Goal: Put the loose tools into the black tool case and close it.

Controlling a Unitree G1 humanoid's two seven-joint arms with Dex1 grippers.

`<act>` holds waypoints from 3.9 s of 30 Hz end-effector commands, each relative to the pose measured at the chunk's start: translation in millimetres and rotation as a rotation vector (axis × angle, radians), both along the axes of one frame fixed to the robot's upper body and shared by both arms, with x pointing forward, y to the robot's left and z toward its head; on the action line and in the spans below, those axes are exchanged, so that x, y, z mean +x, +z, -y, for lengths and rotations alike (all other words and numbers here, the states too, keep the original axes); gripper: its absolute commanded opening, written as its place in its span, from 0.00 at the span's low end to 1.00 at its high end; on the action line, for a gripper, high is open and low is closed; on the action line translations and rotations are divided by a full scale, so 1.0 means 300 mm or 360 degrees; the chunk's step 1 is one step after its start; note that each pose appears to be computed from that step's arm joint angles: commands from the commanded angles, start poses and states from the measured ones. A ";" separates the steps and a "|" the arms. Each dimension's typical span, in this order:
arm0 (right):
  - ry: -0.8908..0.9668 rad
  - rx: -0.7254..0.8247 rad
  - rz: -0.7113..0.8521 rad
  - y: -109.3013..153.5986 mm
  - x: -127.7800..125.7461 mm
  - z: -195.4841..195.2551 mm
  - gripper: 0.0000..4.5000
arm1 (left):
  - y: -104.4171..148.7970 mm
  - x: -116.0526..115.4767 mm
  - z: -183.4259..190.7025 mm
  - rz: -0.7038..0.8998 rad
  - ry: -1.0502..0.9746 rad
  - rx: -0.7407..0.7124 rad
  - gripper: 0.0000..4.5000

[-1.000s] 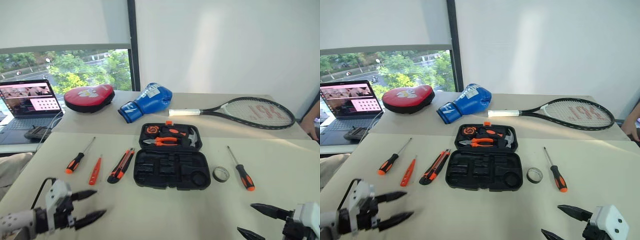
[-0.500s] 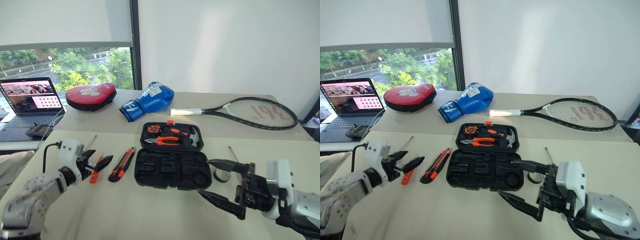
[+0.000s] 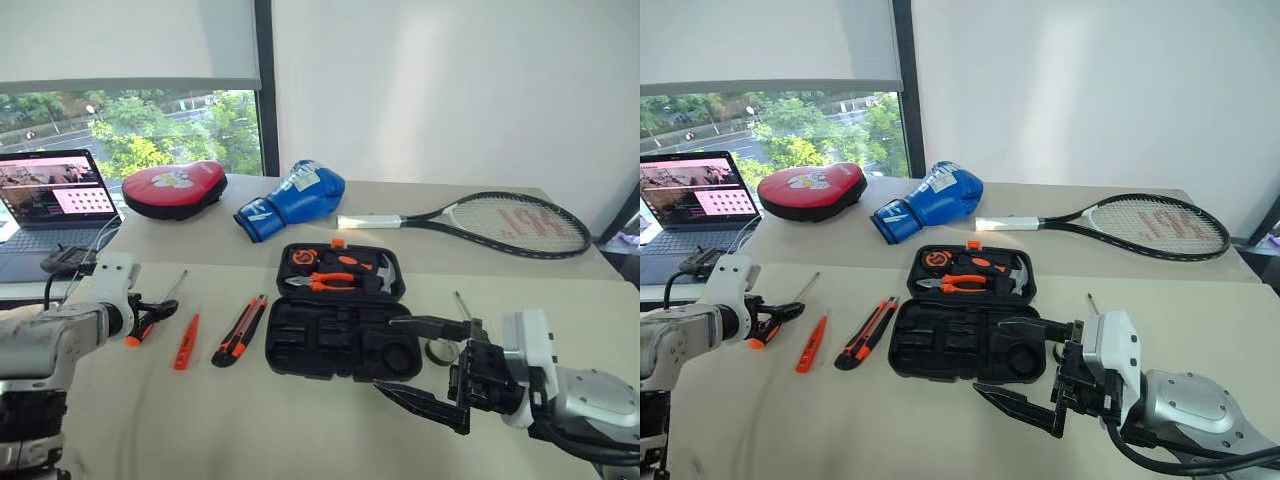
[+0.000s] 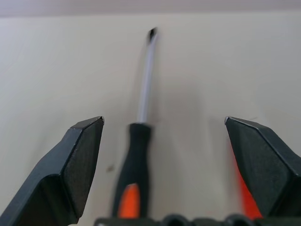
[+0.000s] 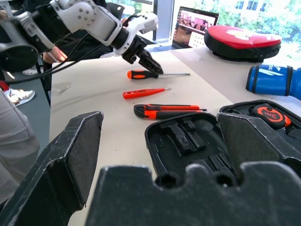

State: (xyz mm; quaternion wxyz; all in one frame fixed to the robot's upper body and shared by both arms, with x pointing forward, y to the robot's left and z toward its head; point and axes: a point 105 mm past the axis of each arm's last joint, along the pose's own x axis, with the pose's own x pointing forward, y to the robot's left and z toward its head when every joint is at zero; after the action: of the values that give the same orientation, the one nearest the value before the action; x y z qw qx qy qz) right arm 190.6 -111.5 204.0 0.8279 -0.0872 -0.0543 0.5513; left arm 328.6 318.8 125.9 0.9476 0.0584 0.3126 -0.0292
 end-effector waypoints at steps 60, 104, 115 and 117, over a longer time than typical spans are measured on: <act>-0.0729 -0.0051 0.0065 -0.033 -0.143 0.125 1.00 | 0.048 0.215 0.856 -0.0025 -0.2296 0.0419 0.40; -0.1323 -0.0574 -0.0263 -0.047 0.221 0.328 1.00 | 0.202 -0.002 0.899 0.0739 -0.1967 -0.0784 0.16; -0.1577 -0.0560 -0.0846 -0.126 0.357 0.447 1.00 | 0.286 -0.207 0.870 0.0610 -0.2382 -0.0746 0.99; -0.1609 -0.0534 -0.0971 -0.137 0.382 0.480 1.00 | 0.276 -0.218 0.878 0.0606 -0.2395 -0.0726 0.99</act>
State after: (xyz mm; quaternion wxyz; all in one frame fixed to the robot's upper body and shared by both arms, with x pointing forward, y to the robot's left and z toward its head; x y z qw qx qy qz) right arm 301.9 -246.7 164.0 0.9442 -0.0839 0.3015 0.1026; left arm 272.1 61.5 204.9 0.7122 0.0531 0.0224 -0.6996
